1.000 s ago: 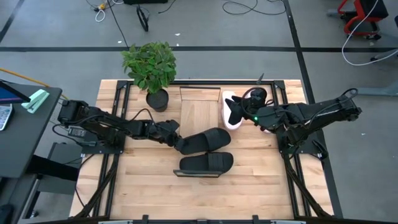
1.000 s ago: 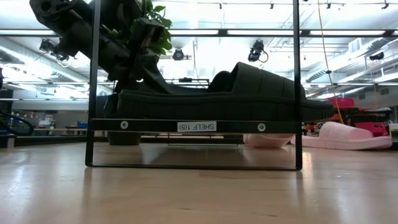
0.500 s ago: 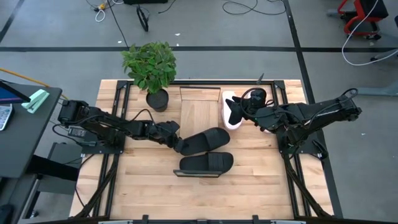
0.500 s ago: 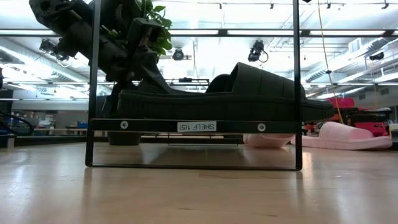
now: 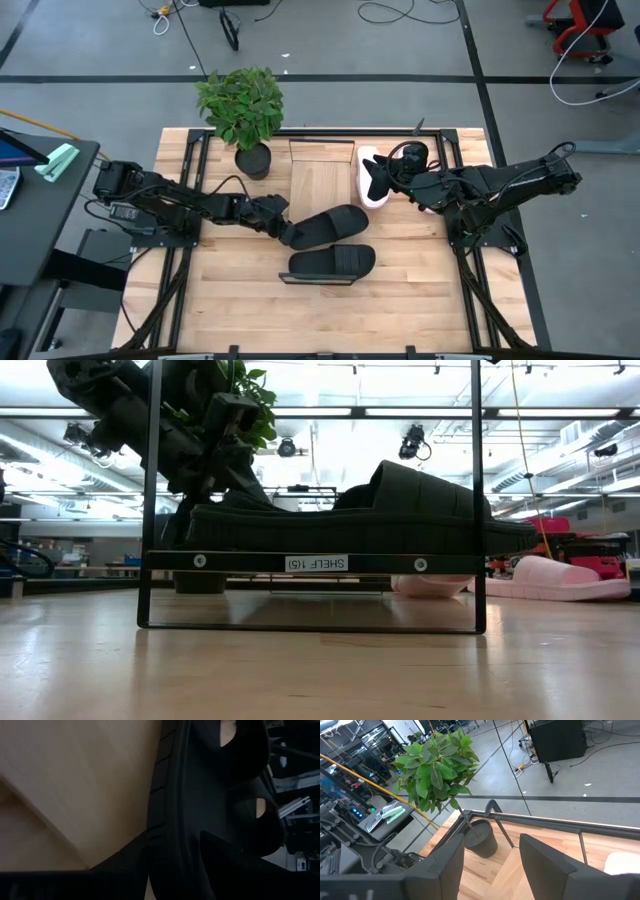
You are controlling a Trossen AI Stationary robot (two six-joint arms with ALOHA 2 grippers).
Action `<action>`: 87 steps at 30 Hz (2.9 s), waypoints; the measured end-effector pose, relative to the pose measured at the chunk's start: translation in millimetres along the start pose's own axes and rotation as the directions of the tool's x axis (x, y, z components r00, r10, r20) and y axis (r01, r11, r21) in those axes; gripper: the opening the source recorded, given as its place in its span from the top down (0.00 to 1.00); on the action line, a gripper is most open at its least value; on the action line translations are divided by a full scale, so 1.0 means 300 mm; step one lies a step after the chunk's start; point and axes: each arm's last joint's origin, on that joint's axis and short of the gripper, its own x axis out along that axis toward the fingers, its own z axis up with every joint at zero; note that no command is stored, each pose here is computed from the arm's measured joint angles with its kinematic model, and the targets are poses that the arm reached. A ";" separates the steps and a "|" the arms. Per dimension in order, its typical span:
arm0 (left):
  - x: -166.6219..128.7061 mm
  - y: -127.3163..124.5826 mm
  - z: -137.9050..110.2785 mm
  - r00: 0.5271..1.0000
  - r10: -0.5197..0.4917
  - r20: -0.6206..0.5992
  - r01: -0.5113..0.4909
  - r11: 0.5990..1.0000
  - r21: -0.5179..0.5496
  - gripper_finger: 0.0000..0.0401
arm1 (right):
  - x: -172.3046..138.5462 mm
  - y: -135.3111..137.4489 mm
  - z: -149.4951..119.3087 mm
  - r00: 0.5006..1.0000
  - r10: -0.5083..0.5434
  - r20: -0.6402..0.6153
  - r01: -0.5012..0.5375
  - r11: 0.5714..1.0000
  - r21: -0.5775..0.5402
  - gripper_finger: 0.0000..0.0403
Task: Pick and place slides into the shelf
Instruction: Put the black slipper on the shelf, then put the right pink slipper on the shelf
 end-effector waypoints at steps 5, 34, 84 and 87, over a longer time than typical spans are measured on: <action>-0.001 0.020 0.008 0.999 0.042 -0.008 -0.042 0.999 -0.012 0.51 | 0.000 0.000 0.000 1.000 -0.001 -0.001 0.001 1.000 -0.002 0.51; -0.013 0.057 0.040 0.993 0.034 -0.117 -0.034 0.999 0.001 0.37 | 0.002 -0.039 -0.024 0.995 -0.072 -0.070 0.071 0.997 -0.015 0.51; -0.479 -0.160 0.168 0.793 -0.534 0.292 0.464 0.841 0.276 0.52 | 0.174 -0.413 -0.167 0.639 -0.432 -0.636 0.482 0.870 -0.106 0.51; -0.487 -0.161 0.170 0.786 -0.541 0.300 0.460 0.835 0.302 0.53 | 0.180 -0.440 -0.154 0.616 -0.475 -0.628 0.552 0.829 -0.085 0.51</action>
